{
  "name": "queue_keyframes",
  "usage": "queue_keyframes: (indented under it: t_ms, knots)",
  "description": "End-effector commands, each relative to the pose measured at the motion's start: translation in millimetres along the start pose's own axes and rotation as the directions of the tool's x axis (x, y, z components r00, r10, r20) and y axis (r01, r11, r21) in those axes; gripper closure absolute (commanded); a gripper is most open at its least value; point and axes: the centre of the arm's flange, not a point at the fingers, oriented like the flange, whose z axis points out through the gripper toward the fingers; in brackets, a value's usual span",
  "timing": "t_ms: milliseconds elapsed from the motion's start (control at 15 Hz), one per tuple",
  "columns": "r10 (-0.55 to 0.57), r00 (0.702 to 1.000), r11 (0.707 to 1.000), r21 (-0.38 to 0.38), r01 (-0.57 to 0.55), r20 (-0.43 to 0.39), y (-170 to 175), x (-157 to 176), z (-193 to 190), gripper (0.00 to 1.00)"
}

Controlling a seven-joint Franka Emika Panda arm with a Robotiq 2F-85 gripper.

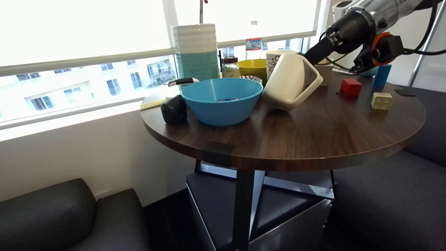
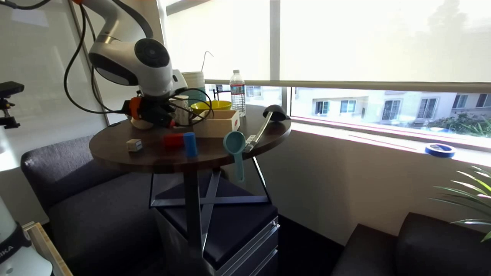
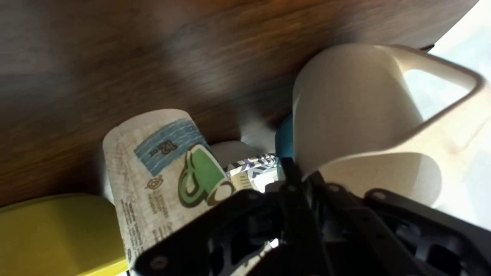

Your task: Flip the mug over on the table

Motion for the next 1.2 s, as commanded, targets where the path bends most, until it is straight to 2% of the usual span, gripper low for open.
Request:
queue_keyframes:
  t_ms: [0,133,533,667,933,1133]
  knots:
    - [0.027,0.999,0.998,-0.048,-0.026,0.024,-0.8,-12.0,2.7,0.68]
    - [0.027,0.999,0.998,-0.061,-0.025,0.034,-0.6,-14.7,2.4,0.57]
    - [0.044,0.997,0.996,-0.075,-0.04,0.058,-11.5,-13.5,-3.3,0.15]
    - [0.078,0.993,0.993,-0.095,-0.069,0.092,-17.7,-12.3,-6.5,0.02]
    - [0.108,0.97,0.982,-0.177,-0.069,0.219,-28.7,-12.5,-16.7,0.0]
    - [0.031,0.941,0.97,-0.237,0.054,0.338,-40.6,-1.7,-28.4,0.0]
